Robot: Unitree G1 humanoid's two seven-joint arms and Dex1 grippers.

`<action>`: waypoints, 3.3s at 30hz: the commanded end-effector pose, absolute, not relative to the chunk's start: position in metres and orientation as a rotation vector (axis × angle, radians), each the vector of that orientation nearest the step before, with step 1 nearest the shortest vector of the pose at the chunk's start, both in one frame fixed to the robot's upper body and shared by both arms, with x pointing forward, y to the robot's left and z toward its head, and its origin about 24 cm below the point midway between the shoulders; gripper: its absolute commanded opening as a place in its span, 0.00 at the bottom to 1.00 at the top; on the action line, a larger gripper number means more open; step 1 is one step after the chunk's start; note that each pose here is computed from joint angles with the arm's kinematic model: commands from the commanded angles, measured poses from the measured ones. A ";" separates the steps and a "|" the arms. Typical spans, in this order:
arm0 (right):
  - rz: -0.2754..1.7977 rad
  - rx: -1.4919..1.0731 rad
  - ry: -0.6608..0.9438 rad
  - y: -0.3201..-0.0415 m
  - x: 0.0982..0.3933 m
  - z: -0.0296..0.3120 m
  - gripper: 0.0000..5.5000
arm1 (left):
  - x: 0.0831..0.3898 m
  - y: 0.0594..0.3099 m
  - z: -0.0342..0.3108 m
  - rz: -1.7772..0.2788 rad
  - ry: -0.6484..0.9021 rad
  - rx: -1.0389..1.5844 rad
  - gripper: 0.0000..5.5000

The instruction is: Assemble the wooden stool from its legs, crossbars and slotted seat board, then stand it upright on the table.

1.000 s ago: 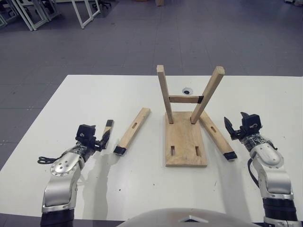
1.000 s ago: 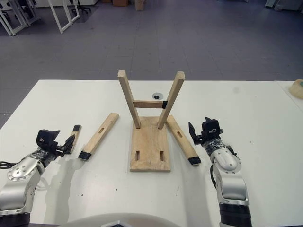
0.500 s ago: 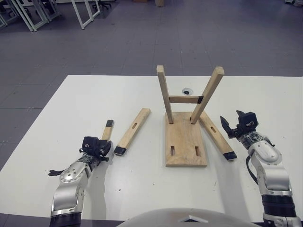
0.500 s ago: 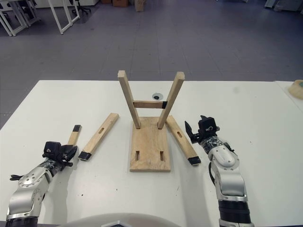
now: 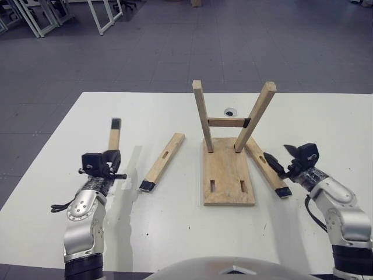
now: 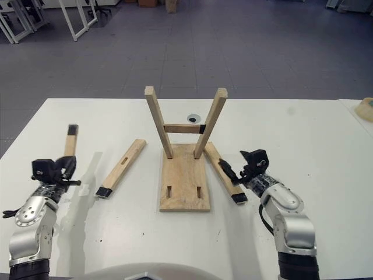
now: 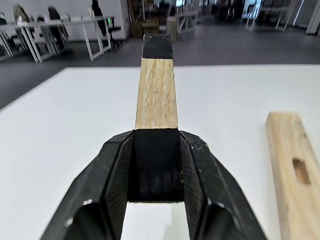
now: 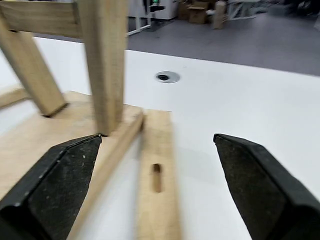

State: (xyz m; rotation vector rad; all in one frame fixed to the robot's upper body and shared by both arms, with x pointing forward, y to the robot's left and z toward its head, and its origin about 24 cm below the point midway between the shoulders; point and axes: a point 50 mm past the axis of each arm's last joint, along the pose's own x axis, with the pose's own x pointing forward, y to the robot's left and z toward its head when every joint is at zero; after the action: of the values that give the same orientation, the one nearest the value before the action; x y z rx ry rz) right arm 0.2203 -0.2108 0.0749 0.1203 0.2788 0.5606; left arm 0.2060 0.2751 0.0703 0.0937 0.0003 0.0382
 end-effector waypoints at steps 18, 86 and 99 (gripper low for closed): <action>1.094 0.811 0.254 -0.113 0.248 0.169 0.84 | 0.203 0.142 0.115 -0.786 -0.263 0.243 0.24; 0.416 0.173 0.404 -0.251 0.267 0.088 0.07 | 0.207 0.171 0.064 -0.689 -0.052 0.350 0.42; 0.174 -0.151 0.466 -0.275 0.269 0.096 0.07 | 0.205 0.170 0.061 -0.669 -0.033 0.344 0.42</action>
State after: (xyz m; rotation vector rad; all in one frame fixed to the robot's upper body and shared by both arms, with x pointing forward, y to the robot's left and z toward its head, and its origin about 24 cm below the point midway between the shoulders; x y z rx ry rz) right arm 0.2696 -0.2739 0.1066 -0.1572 0.3847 0.1882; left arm 0.2053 0.1703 0.0614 0.3337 -0.0425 -0.6729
